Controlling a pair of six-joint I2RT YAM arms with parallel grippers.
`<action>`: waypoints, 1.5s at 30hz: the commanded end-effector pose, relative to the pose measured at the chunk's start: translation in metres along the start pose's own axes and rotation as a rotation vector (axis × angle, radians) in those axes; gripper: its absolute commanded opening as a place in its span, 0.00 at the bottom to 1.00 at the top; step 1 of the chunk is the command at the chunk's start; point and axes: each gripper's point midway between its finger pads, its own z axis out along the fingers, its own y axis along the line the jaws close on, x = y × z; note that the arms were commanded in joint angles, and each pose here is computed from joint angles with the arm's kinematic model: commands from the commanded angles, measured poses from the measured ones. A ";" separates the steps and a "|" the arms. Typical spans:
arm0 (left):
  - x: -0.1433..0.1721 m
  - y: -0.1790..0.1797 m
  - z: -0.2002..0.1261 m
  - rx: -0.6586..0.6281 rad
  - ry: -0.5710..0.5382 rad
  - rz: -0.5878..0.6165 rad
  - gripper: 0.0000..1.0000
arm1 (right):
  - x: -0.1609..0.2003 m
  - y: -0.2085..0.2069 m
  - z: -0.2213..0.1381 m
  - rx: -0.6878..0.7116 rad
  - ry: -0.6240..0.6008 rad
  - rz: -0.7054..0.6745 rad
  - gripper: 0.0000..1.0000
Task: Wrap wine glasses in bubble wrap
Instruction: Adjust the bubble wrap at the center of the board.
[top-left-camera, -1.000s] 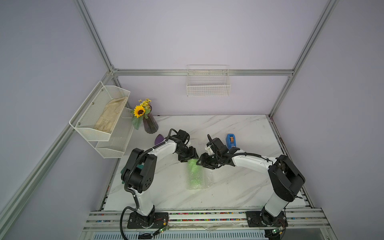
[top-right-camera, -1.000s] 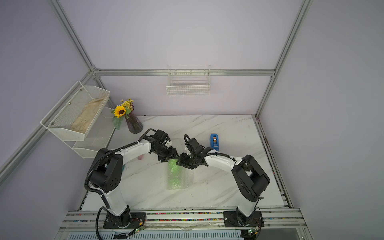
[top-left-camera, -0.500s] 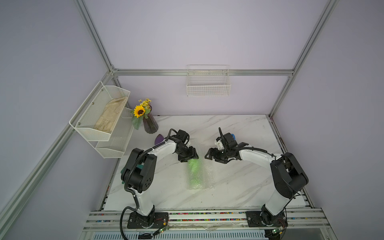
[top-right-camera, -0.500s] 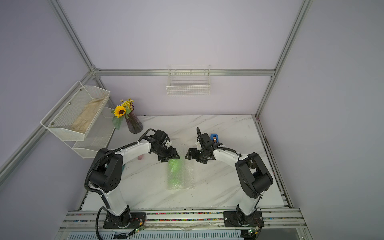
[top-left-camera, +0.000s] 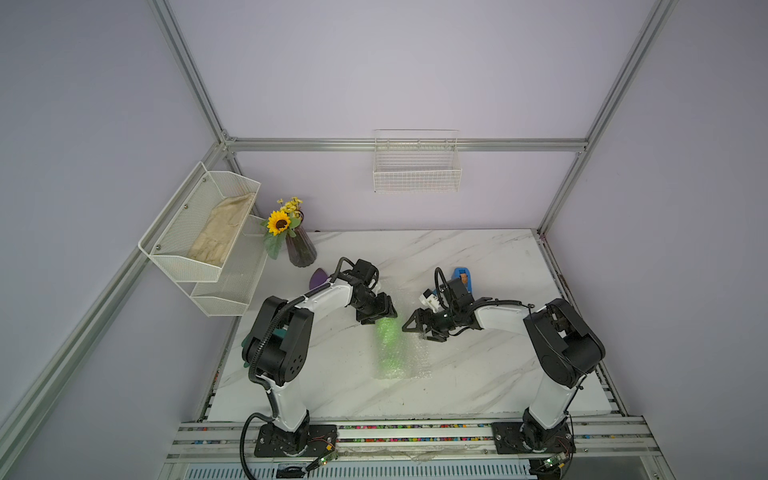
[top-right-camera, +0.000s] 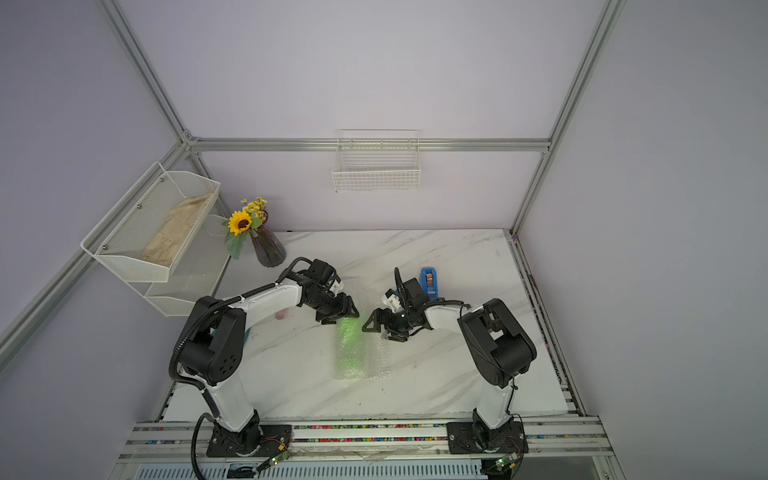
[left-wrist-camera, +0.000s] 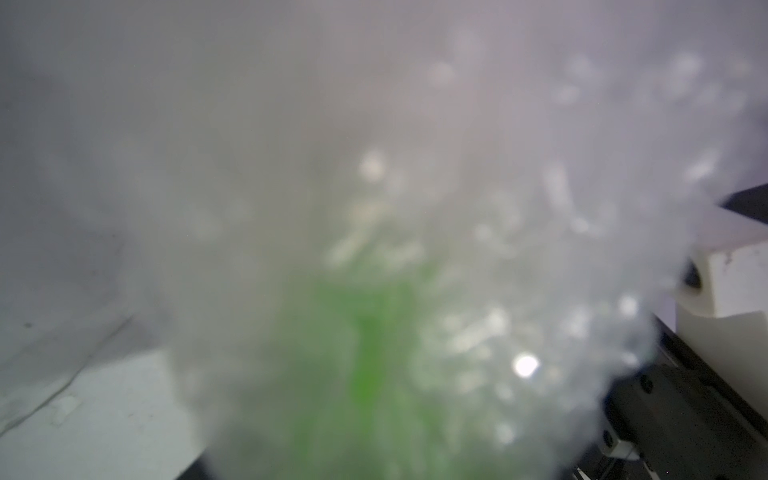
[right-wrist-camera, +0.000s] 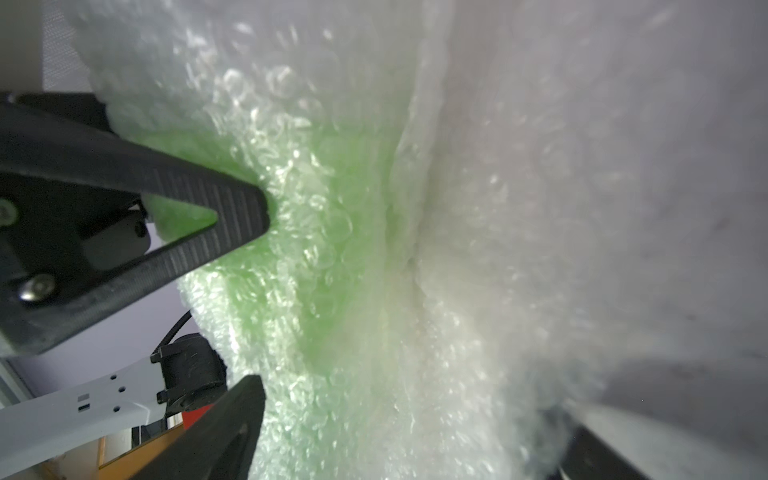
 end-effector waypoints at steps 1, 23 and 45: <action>0.004 0.021 0.008 -0.076 0.012 -0.022 0.64 | 0.008 0.015 0.010 -0.072 0.041 -0.026 0.92; 0.003 0.024 -0.002 -0.105 -0.018 -0.023 0.65 | -0.012 0.031 -0.001 0.174 -0.076 -0.112 0.24; -0.037 0.013 -0.189 -0.133 -0.479 0.151 0.85 | -0.022 0.040 -0.054 0.546 0.033 -0.810 0.00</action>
